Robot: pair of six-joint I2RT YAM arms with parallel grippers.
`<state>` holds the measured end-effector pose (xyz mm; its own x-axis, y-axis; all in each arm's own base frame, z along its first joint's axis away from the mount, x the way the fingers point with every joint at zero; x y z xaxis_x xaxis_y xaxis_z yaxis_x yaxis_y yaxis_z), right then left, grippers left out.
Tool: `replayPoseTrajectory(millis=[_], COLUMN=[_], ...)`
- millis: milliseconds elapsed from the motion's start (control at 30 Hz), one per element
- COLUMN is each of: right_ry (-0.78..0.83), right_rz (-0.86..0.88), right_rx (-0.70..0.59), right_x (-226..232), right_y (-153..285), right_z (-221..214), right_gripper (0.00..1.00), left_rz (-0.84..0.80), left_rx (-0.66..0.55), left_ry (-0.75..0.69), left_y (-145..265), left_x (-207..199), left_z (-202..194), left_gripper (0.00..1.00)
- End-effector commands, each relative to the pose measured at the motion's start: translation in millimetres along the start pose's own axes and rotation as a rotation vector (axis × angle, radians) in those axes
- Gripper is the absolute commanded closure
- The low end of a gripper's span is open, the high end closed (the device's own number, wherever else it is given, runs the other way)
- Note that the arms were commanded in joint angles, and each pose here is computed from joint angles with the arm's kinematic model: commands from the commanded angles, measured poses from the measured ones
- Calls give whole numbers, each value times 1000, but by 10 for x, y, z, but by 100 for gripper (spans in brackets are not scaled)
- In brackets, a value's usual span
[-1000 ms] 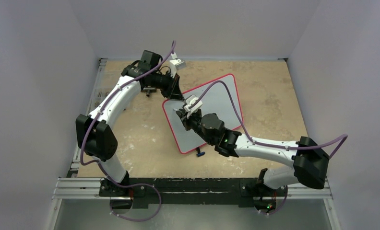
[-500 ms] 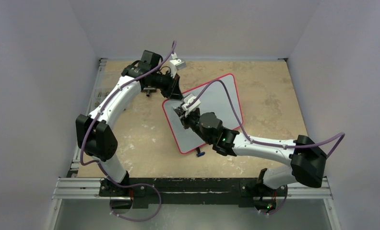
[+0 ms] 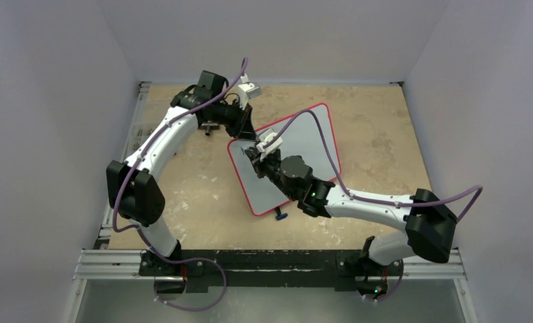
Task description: Write a sentence on the whiteboard
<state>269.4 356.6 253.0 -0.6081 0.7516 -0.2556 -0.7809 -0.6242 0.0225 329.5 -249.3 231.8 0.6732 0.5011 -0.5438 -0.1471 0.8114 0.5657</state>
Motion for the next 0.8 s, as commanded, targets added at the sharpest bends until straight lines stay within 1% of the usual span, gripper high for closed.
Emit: replayPoseTrajectory(millis=[0, 467, 767], right_ry=[1, -3, -24], right_rz=[-69, -84, -23], right_rx=[29, 53, 83], right_x=[-174, -213, -68], right_y=[-79, -96, -117], right_z=[-86, -201, -327], right_gripper=[100, 100, 100], left_rz=[67, 69, 71], left_rx=[107, 112, 113], left_ry=[-80, -84, -86], left_y=[-125, -128, -126], left_x=[107, 95, 94], left_z=[-265, -274, -275], left_gripper=[100, 100, 100])
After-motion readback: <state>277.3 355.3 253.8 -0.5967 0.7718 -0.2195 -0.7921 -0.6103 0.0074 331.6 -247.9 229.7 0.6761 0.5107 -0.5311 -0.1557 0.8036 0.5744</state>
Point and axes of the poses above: each gripper's point midway between its finger pads, its own y axis back along the fingers, its own x axis along the line the jaws close on, z = x × y, the point moved 1 cm from there along y, back along the fingers, and after that the axes turned 13 degrees about y, right-handed, at the moved point
